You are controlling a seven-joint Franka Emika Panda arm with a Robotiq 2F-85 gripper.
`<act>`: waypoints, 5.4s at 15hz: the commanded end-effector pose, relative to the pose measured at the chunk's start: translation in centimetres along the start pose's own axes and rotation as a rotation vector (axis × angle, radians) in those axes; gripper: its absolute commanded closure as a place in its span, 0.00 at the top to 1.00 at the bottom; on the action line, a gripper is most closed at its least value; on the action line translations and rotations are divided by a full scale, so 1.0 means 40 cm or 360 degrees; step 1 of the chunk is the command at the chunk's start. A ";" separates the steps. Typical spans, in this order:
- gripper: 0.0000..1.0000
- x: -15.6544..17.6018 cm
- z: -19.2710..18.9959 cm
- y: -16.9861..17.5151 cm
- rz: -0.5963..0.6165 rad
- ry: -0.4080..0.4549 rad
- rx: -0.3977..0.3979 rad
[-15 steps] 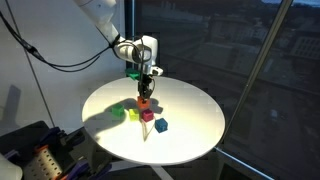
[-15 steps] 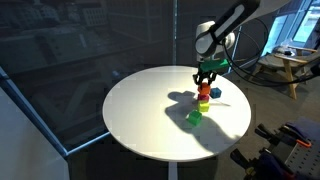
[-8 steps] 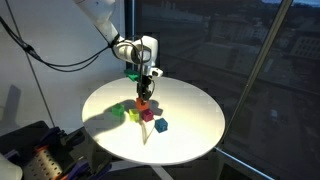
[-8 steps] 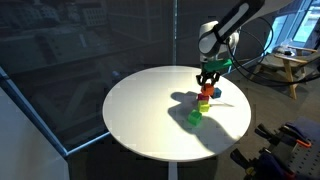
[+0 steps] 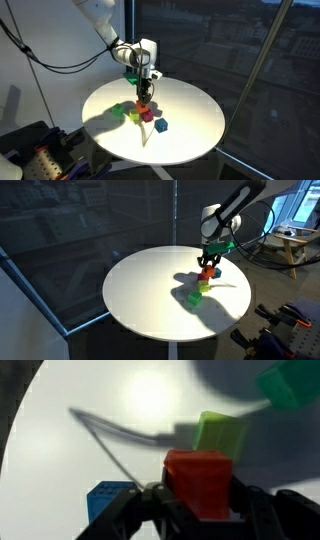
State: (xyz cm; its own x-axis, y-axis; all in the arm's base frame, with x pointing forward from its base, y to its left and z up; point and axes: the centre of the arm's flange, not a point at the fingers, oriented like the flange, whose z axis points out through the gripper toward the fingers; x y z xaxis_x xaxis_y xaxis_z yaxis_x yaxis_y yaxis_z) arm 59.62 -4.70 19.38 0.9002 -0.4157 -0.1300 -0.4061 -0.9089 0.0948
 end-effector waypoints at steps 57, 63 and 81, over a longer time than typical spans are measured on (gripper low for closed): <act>0.25 0.017 0.031 -0.035 -0.0055 -0.0041 0.0010; 0.88 0.020 0.033 -0.033 -0.0047 -0.0051 0.0010; 1.00 0.043 -0.101 0.062 0.0051 0.0010 0.0090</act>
State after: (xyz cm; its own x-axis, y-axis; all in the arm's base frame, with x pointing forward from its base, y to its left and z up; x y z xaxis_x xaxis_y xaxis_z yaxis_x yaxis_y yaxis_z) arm 61.46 -5.92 21.59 0.8938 -0.4348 -0.1096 -0.4290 -0.9004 0.0728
